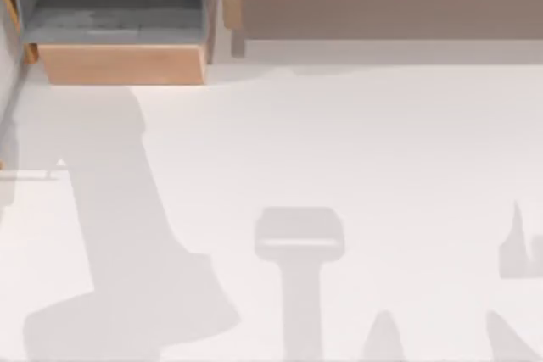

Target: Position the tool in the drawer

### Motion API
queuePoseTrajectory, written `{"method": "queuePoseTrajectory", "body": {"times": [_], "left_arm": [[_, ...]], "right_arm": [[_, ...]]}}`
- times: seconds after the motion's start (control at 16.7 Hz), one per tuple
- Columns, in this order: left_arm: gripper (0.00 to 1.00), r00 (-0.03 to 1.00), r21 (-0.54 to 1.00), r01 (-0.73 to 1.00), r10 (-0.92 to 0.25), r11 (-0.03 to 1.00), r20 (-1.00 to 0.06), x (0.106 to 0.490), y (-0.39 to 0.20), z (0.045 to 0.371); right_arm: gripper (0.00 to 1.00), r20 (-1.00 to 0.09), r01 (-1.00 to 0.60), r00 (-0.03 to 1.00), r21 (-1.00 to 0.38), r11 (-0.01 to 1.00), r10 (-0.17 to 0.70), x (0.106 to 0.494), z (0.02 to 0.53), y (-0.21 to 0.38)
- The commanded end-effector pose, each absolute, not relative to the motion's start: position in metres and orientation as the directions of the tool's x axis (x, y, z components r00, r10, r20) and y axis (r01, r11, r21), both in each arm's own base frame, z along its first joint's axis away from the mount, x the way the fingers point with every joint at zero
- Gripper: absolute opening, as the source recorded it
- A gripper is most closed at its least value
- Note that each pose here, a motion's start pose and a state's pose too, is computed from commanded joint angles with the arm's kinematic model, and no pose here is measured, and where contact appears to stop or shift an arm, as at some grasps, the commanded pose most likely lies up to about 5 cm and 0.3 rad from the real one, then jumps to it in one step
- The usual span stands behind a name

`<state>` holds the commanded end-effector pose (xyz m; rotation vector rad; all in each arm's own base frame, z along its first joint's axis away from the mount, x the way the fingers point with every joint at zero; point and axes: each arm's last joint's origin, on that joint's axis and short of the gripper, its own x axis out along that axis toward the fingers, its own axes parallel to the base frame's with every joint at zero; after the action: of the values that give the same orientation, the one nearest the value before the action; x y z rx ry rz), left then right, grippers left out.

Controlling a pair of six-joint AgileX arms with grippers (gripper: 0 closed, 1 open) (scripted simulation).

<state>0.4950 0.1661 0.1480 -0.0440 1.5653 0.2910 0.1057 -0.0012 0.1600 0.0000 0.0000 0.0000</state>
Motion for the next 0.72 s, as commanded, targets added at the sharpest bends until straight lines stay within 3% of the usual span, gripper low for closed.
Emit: {"method": "queuePoseTrajectory", "body": {"times": [0.42, 0.72], "left_arm": [[0.00, 0.010, 0.015, -0.010, 0.015, 1.000, -1.000, 0.4931, 0.1720, 0.1485], [0.00, 0.014, -0.005, 0.012, -0.005, 1.000, -1.000, 0.4926, 0.1725, 0.1487]], "right_arm": [[1.00, 0.000, 0.000, 1.000, 0.000, 1.000, 0.000, 0.1057, 0.1600, -0.0012], [1.00, 0.000, 0.000, 1.000, 0.000, 1.000, 0.000, 0.1057, 0.1600, -0.0012]]}}
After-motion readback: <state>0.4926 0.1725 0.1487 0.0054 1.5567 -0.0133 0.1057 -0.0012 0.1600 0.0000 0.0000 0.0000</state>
